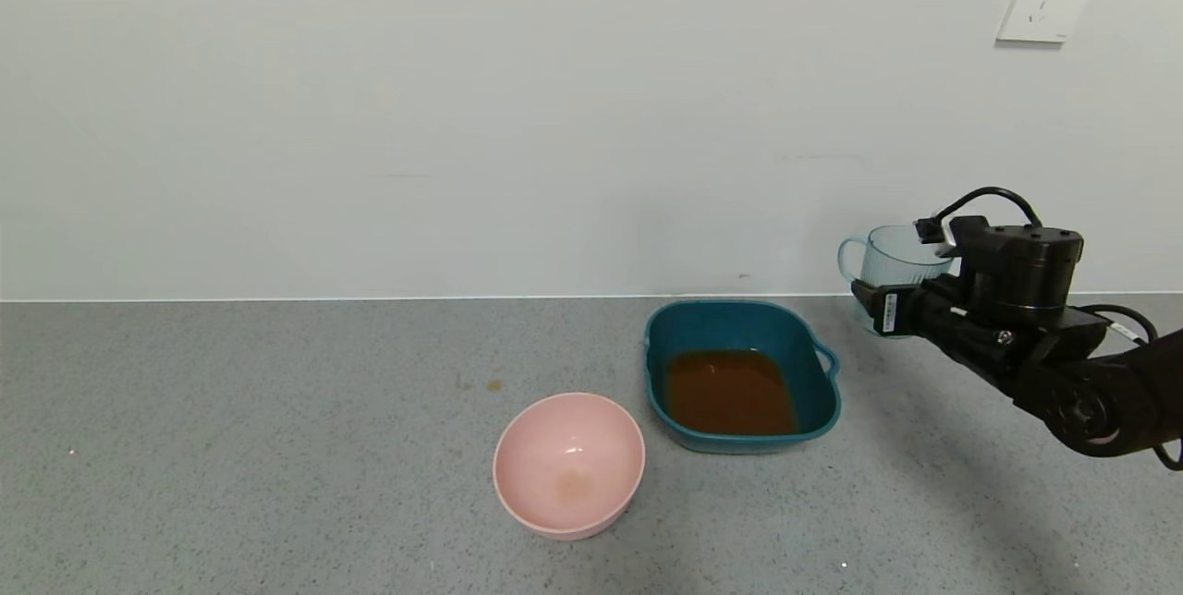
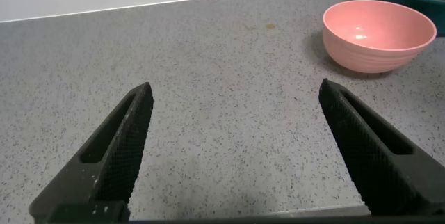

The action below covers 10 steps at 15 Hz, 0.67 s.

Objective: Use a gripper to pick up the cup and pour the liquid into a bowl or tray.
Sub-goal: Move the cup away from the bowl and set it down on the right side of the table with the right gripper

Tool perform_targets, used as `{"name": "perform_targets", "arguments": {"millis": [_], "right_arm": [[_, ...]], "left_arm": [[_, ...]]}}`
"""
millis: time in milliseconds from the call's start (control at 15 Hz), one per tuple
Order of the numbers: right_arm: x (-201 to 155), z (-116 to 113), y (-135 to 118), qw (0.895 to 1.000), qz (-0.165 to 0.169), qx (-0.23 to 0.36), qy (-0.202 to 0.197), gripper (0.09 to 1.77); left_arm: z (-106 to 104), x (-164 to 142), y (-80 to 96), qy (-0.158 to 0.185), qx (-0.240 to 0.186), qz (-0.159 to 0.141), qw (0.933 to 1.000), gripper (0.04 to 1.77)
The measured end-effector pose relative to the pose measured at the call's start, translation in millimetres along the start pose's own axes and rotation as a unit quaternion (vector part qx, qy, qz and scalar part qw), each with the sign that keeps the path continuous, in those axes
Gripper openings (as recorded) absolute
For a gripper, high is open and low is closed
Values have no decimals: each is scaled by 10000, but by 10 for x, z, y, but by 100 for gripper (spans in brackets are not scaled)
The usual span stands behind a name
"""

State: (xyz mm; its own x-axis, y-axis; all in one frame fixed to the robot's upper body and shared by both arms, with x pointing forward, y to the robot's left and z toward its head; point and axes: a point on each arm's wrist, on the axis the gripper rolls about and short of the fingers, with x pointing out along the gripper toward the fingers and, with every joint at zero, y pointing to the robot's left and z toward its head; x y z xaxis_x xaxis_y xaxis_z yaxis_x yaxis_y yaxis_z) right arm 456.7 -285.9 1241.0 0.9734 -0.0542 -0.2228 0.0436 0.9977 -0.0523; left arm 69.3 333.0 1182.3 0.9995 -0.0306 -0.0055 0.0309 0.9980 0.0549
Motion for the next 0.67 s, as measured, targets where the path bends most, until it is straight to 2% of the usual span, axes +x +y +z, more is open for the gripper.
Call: {"name": "perform_targets", "arguments": {"millis": [333, 667], "right_arm": [[91, -185, -72, 9995, 18, 40, -314, 132], [206, -438, -43, 9995, 56, 31, -293, 132]], "left_arm": [[0, 0, 0, 2, 0, 1, 10000, 172], [0, 0, 0, 2, -2, 1, 10000, 172]]}}
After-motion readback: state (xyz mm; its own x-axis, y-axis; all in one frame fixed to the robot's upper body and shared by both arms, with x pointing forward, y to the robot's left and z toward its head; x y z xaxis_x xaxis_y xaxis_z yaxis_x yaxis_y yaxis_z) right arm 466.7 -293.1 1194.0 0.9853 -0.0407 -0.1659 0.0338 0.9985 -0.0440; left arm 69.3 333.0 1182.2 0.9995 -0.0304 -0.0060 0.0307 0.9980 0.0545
